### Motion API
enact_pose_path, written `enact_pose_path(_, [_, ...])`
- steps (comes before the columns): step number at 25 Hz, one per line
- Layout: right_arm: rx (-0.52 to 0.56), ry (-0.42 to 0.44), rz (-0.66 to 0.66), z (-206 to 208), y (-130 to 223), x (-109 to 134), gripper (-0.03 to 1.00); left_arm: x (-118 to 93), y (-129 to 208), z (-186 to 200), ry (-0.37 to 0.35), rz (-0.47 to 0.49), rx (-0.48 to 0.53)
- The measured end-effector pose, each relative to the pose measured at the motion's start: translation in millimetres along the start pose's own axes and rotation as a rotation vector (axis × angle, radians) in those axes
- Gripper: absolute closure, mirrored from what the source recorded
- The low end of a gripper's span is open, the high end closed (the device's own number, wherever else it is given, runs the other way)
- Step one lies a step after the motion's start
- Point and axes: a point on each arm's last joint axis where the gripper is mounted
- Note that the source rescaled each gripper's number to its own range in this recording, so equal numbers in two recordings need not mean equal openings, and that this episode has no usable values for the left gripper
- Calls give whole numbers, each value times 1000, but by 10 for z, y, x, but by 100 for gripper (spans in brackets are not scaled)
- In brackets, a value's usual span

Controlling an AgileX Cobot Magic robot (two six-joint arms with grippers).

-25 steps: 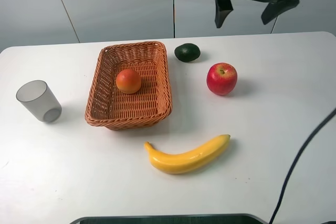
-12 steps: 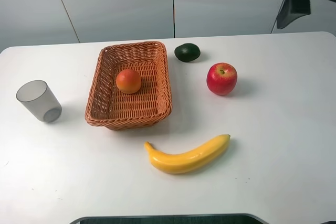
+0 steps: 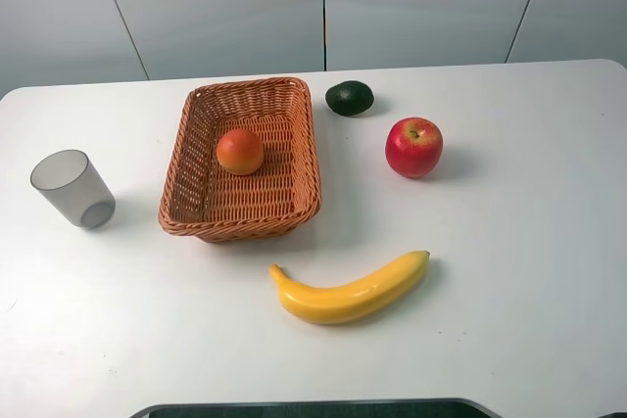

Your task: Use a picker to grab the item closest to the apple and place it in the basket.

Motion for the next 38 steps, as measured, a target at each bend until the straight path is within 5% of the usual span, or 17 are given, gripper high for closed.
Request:
enact_pose_path(19, [-369,-169,256,618,965,-412,-3,0,0,0,0,0,0])
enact_pose_path(38, [-226,-227,268,148,1127,-323,-3,0,0,0,0,0,0])
Point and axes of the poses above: a point on each arm's last joint axis where the gripper is mounted, z pointing back along that axis away from the gripper, x along the wrist's bending axis when the last joint is at zero, y = z × x, and after that the axes turned 6 degrees about -z, right-handed
